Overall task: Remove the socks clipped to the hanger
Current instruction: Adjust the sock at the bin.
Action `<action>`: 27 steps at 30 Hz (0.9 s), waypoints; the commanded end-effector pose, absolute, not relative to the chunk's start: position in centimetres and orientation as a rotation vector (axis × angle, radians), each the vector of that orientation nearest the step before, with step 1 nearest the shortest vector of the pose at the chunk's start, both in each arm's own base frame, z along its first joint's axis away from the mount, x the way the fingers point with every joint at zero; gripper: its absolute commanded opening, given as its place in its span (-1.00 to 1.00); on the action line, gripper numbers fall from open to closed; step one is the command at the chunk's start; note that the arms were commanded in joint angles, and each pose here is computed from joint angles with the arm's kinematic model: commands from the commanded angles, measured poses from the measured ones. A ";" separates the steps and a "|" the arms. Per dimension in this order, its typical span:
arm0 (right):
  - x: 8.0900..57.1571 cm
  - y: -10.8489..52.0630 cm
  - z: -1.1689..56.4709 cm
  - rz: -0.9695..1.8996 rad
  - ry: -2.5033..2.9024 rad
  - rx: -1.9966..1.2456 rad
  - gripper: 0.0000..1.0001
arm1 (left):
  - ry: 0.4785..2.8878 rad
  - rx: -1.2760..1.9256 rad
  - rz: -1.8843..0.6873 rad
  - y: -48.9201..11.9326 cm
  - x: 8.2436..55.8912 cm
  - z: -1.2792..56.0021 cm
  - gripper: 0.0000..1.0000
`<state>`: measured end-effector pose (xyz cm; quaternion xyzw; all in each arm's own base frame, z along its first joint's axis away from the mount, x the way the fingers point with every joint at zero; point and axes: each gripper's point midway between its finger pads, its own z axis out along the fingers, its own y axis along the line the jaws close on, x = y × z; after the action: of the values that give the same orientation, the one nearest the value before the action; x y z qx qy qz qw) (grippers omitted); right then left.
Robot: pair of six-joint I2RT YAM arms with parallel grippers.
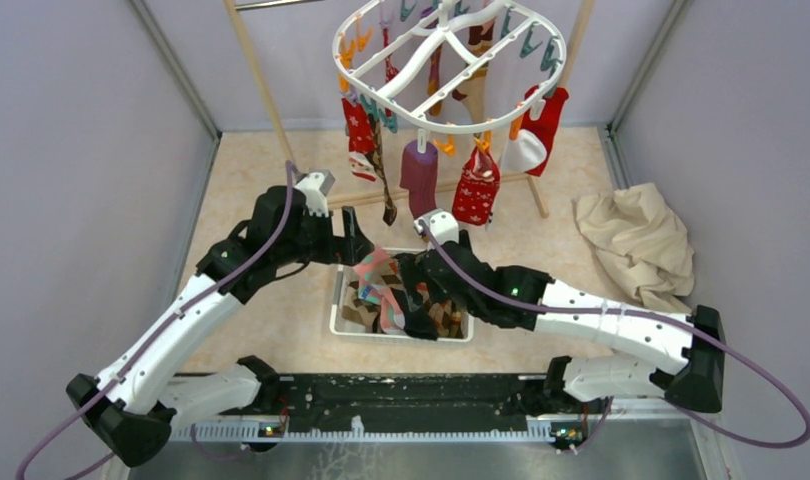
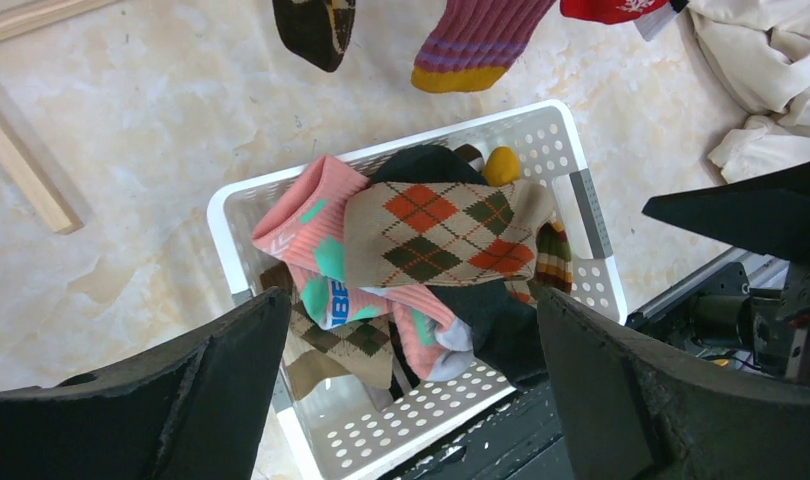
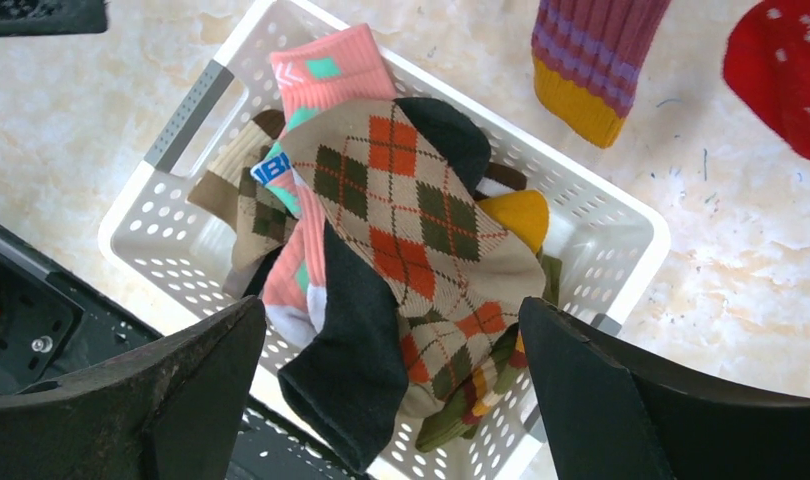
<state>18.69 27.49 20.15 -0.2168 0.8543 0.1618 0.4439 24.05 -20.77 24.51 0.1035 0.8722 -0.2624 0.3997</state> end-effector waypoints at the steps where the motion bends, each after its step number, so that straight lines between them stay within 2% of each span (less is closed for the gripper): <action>1: 19.2 26.0 23.4 0.441 2.053 -0.449 0.97 | 2.180 0.234 -0.635 -19.4 23.2 24.7 0.97; 8: 18.1 26.5 20.1 0.501 2.125 -0.502 0.97 | 2.218 0.211 -0.611 -18.6 22.7 23.2 0.97; 15: 18.6 24.1 19.0 0.464 2.115 -0.362 0.96 | 2.168 0.114 -0.502 -16.3 23.2 23.3 0.97; 22: 21.3 20.4 20.7 0.415 2.084 -0.253 0.96 | 2.161 0.012 -0.396 -13.9 25.4 21.4 0.97; 27: 24.1 17.2 19.2 0.327 2.160 -0.139 0.96 | 2.258 -0.066 -0.393 -12.4 28.5 17.4 0.97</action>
<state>22.05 18.83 18.76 -0.0821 0.8717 0.1432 0.4615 26.45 -13.14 19.74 -0.0127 0.8889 -0.1587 0.4296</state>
